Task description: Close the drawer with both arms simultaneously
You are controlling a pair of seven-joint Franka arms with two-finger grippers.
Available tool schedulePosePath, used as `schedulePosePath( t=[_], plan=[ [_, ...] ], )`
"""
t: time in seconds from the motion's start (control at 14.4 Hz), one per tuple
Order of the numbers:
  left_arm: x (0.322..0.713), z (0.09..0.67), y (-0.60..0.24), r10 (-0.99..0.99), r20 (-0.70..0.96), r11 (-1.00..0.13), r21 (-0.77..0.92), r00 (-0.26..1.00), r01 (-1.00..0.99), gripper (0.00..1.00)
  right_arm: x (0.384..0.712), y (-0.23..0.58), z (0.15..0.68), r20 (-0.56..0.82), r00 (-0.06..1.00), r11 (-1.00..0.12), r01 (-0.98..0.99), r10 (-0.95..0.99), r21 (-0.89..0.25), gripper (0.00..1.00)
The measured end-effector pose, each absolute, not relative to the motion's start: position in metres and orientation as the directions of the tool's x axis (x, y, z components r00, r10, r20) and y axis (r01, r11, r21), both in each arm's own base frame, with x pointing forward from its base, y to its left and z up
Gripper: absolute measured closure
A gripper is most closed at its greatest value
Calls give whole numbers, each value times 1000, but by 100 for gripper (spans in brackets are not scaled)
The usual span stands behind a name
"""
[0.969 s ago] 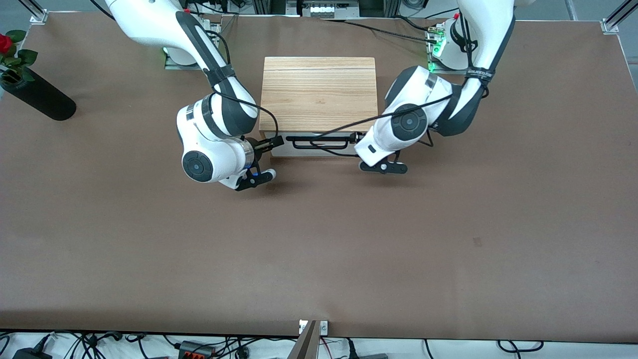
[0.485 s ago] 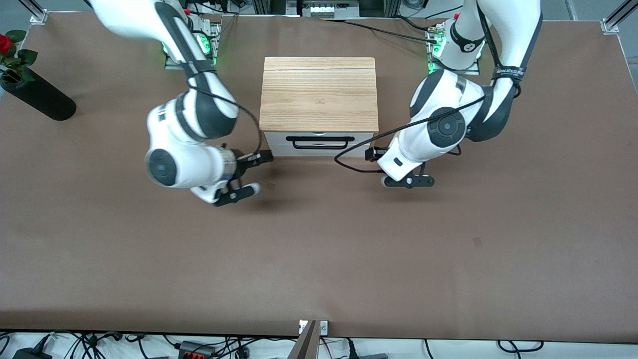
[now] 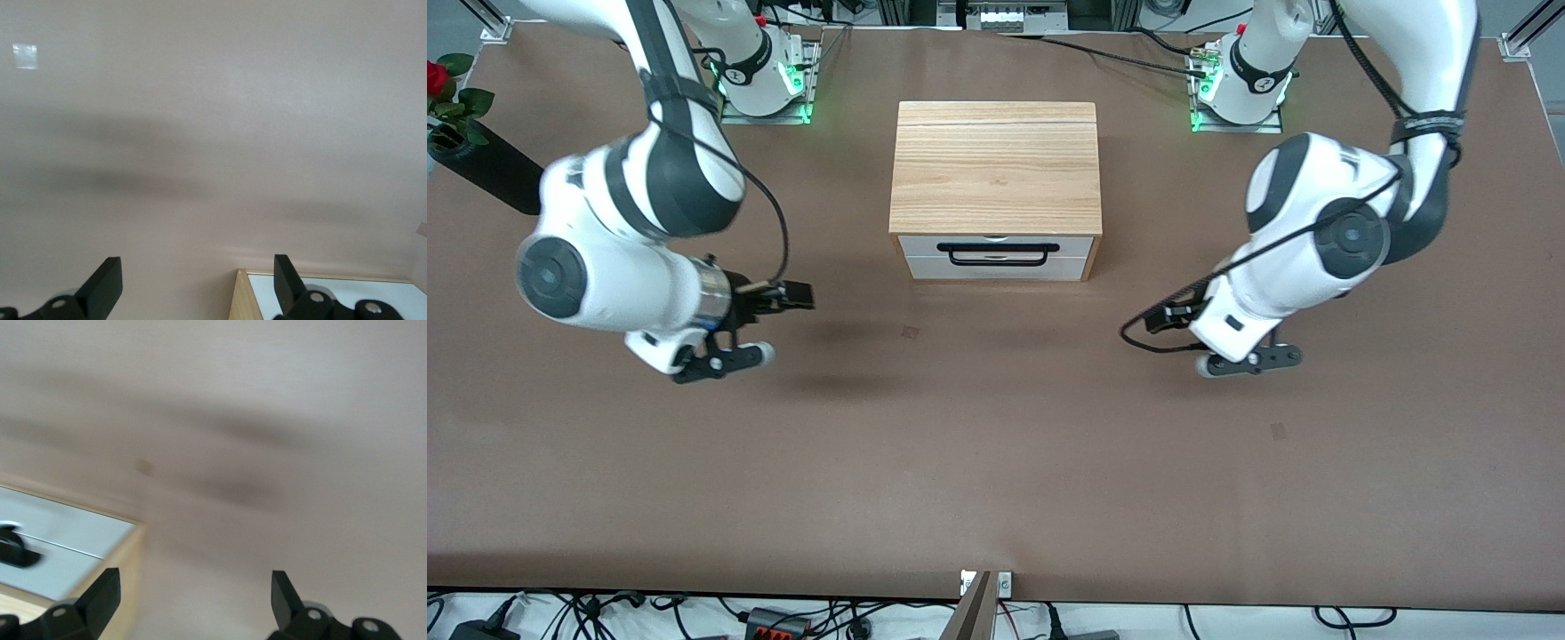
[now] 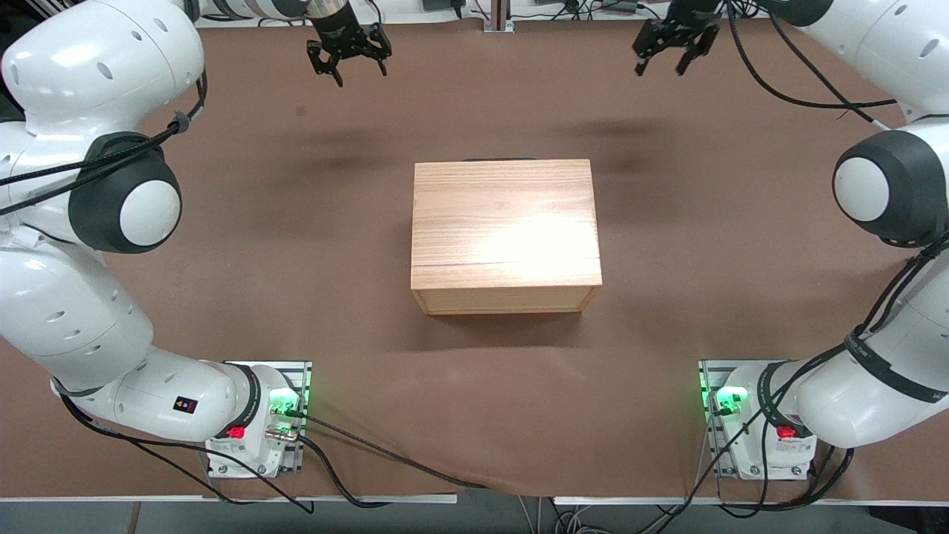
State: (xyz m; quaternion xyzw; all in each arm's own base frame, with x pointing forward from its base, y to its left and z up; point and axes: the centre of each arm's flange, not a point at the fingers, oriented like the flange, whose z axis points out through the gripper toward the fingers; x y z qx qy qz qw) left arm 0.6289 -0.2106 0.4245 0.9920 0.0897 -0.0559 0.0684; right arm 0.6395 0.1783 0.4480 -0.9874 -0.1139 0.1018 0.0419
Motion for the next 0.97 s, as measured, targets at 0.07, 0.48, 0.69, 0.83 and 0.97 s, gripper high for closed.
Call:
schedulePosePath(
  t=[0.07,0.48,0.69,0.83,0.97],
  plan=[
    [630,435,-204,171,-130,-975,122,977,187,0,636,170,466,-187,953,-971,235,239,-45,0],
    [635,504,-123,122,-138,-987,85,983,134,0,604,99,594,-130,978,-983,174,165,63,0],
    [633,540,-72,130,-115,-989,61,985,137,0,582,32,652,-43,996,-996,77,76,37,0],
    [619,564,-43,149,-109,-988,27,983,152,0,567,5,651,-46,998,-999,42,42,-6,0],
    [601,584,-30,156,-95,-988,-13,983,155,0,560,-1,629,-16,999,-999,32,33,-43,0]
  ],
)
